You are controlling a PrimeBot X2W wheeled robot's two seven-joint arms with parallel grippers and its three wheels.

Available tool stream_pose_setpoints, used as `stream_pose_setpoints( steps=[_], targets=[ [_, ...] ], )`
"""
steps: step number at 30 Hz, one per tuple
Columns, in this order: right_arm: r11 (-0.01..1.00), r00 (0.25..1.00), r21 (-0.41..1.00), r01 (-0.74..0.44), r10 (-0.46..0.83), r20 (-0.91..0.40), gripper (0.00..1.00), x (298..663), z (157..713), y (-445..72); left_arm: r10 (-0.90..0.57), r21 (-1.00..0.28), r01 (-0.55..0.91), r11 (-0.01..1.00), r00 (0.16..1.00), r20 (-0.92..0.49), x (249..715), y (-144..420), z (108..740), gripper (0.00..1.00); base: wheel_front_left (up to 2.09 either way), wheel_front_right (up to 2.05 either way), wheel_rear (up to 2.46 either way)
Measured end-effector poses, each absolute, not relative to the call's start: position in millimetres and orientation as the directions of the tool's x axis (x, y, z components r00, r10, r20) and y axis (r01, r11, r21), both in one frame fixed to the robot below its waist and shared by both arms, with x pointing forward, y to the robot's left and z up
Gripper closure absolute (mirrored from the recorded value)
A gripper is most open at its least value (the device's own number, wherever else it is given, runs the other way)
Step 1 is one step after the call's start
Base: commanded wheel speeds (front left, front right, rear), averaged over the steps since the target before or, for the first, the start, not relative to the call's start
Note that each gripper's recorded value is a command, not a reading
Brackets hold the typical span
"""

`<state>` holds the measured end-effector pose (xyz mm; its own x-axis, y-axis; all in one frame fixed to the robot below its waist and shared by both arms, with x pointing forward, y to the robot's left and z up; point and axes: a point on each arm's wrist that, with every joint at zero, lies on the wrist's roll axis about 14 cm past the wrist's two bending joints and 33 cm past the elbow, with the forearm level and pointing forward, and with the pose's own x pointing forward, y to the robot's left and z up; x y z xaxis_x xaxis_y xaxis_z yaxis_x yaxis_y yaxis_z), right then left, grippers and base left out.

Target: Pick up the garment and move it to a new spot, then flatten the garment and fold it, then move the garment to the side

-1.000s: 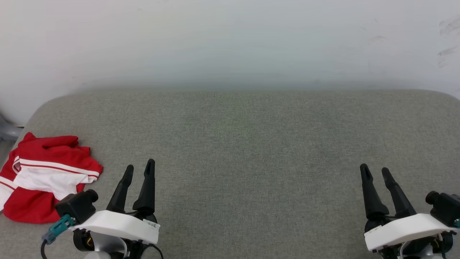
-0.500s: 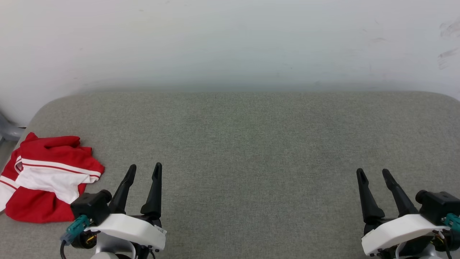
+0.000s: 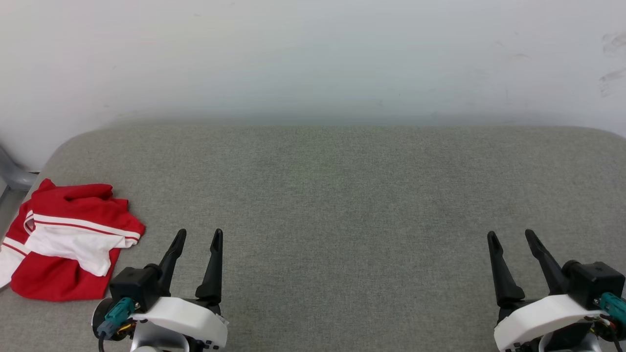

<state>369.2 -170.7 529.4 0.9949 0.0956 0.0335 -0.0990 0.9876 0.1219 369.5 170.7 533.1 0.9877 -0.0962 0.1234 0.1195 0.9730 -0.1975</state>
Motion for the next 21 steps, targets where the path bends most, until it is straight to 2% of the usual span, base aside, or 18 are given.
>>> stream_pose_setpoints(
  steps=[21],
  targets=[
    [0.996,0.994,0.027,-0.084,0.082,0.071,0.0,366.8,538.9,-176.3,-0.091,-0.127,0.109,0.986,0.986,0.141,365.9,174.9,530.9,0.0,0.0,0.0,0.0]
  ],
)
